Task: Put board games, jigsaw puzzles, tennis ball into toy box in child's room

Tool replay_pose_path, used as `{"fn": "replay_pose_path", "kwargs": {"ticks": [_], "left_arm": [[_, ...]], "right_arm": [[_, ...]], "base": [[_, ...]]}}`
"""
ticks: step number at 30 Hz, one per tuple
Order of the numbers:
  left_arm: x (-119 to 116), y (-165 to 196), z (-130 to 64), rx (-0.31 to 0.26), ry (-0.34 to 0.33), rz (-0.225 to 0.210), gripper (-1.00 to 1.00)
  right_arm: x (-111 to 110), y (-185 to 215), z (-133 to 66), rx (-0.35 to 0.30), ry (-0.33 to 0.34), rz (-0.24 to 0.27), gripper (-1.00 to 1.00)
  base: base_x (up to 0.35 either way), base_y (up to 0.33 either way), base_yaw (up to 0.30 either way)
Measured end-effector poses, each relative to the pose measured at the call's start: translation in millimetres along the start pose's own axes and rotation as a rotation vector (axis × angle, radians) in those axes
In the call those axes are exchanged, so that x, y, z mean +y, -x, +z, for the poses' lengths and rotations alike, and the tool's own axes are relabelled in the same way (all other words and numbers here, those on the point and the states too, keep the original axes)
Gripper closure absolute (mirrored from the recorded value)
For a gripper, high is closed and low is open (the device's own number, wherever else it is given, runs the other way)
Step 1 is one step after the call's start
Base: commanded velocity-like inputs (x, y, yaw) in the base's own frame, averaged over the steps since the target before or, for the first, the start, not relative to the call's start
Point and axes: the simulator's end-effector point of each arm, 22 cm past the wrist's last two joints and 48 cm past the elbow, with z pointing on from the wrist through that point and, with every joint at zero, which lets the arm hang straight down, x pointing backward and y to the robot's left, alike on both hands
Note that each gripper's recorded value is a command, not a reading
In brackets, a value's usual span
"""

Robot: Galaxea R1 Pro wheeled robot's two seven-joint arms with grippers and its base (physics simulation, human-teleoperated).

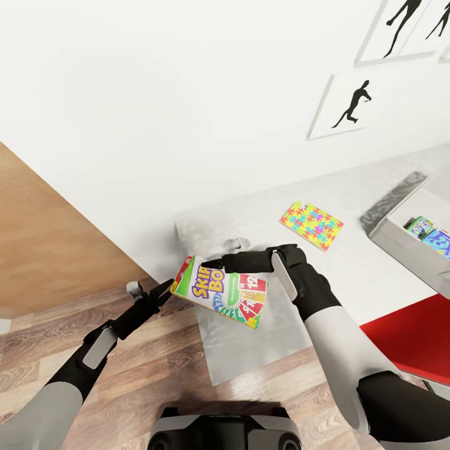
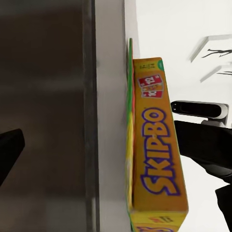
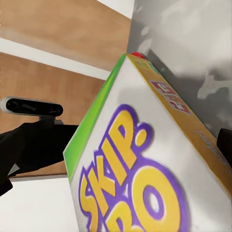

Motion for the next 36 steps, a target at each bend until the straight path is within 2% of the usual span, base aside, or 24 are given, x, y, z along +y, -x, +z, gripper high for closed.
{"fn": "replay_pose_path", "kwargs": {"ticks": [12,36], "left_arm": [[1,-10,5.4,0.019,0.004,-0.001,-1.0],[0,-16,10.5,0.023,0.002,-0.008,-1.0]], "right_arm": [[17,-8,4.3,0.027,0.06,-0.014,-1.0],[20,-8,4.2,0.03,0.068,-0.017,-1.0]], "base": [[0.0,0.0,0.0],[0.0,0.0,0.0]]}}
